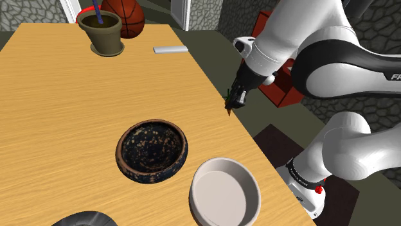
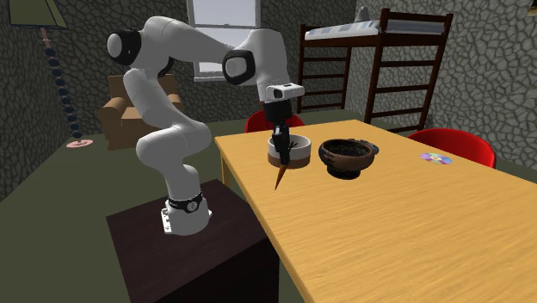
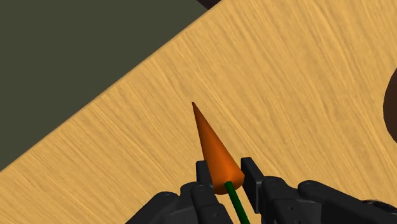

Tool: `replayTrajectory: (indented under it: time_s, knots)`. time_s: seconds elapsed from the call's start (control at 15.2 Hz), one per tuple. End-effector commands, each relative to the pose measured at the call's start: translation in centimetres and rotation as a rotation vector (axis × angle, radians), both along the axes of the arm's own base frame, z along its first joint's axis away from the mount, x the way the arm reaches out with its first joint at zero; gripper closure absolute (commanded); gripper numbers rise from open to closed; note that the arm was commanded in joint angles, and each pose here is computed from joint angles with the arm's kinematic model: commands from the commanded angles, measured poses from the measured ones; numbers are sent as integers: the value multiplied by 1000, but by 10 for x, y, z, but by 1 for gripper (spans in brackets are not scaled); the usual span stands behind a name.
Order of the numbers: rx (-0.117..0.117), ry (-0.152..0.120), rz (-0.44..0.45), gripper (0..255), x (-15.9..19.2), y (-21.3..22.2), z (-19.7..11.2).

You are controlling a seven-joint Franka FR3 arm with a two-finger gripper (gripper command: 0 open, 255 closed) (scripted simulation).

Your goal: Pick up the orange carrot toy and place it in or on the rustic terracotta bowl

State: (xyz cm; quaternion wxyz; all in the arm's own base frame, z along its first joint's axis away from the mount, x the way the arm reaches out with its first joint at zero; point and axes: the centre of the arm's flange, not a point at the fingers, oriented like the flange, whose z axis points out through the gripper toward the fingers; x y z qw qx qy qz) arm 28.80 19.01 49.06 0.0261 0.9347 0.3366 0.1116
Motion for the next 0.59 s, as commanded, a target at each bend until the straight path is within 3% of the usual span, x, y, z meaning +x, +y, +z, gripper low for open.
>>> replayTrajectory:
  time_s: [0.0, 0.53]
  knots:
    - [0, 0, 0, 255, 0, 0, 10]
    - [0, 0, 0, 255, 0, 0, 53]
